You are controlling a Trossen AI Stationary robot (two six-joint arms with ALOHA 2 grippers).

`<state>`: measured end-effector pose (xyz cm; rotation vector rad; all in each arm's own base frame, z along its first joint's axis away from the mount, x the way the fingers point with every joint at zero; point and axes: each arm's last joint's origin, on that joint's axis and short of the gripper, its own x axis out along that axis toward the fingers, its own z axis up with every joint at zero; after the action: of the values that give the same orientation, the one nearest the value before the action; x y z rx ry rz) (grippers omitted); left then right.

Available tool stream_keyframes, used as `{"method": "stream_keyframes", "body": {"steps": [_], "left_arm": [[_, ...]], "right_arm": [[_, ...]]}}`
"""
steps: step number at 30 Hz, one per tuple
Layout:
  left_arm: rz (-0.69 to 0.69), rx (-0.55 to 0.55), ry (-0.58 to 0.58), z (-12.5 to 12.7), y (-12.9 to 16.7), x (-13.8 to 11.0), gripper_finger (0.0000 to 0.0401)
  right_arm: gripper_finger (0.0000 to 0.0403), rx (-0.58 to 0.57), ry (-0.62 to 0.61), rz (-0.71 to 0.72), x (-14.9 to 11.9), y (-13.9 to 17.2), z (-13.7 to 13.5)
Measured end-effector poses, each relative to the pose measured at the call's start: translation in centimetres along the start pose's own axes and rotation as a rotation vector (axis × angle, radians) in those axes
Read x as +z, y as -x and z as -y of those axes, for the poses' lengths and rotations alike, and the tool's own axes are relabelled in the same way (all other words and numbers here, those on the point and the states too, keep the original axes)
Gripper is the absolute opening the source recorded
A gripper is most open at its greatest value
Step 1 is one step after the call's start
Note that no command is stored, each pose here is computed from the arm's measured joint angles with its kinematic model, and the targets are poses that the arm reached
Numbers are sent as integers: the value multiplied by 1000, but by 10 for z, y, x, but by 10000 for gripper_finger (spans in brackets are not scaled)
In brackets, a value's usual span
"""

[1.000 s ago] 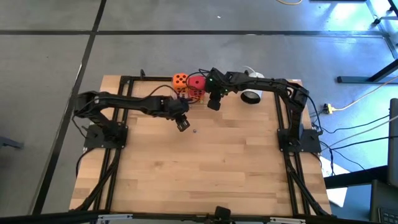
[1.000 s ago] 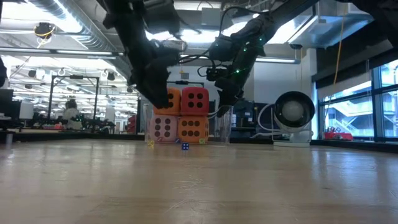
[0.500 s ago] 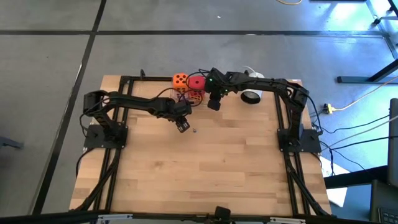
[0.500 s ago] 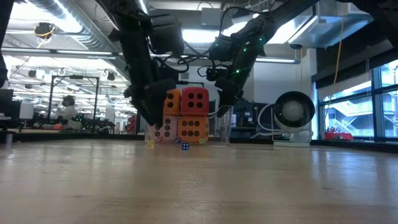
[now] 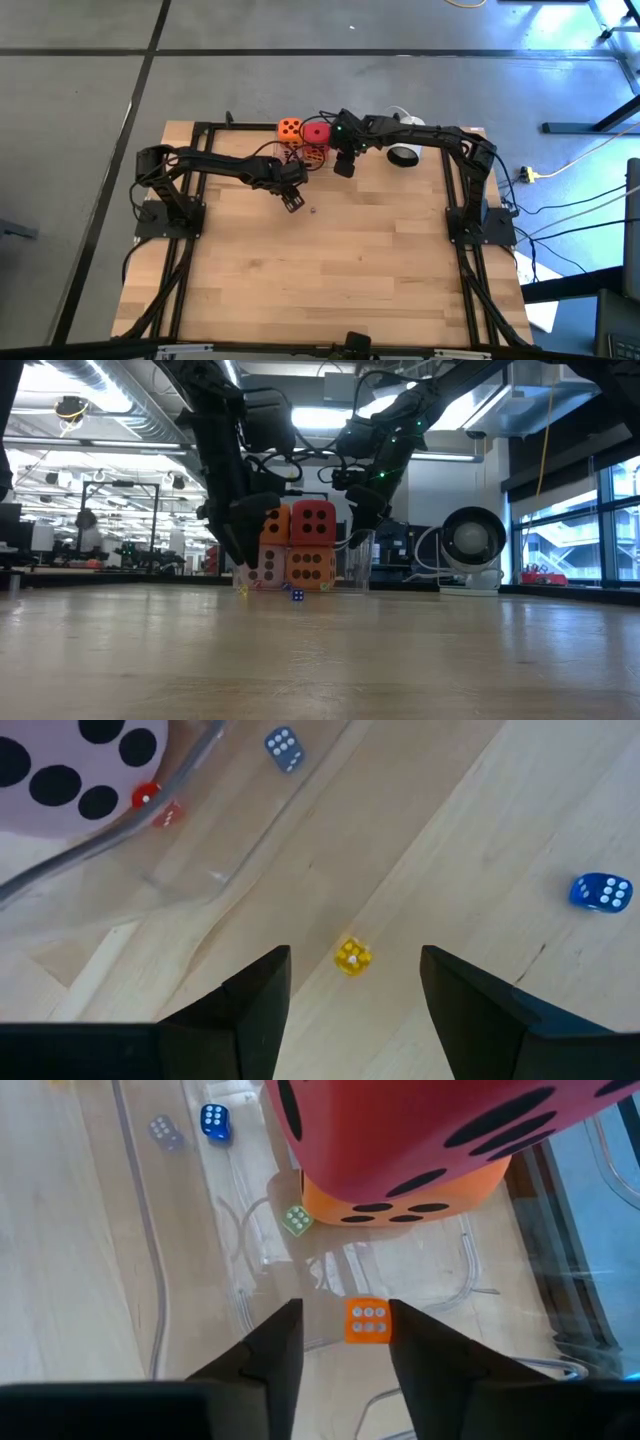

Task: Pick & Place Dice
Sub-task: Put the small orange dice in the transparent bin

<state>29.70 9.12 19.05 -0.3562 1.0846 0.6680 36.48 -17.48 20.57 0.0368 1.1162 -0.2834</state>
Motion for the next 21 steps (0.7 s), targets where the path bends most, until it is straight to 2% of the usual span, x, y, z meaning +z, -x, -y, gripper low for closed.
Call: {"method": "stream_keyframes", "body": {"steps": [21], "left_arm": [[0, 0, 0, 0, 0, 0, 222]], "right_arm": [[219, -1, -3, 4, 0, 1, 0]]}}
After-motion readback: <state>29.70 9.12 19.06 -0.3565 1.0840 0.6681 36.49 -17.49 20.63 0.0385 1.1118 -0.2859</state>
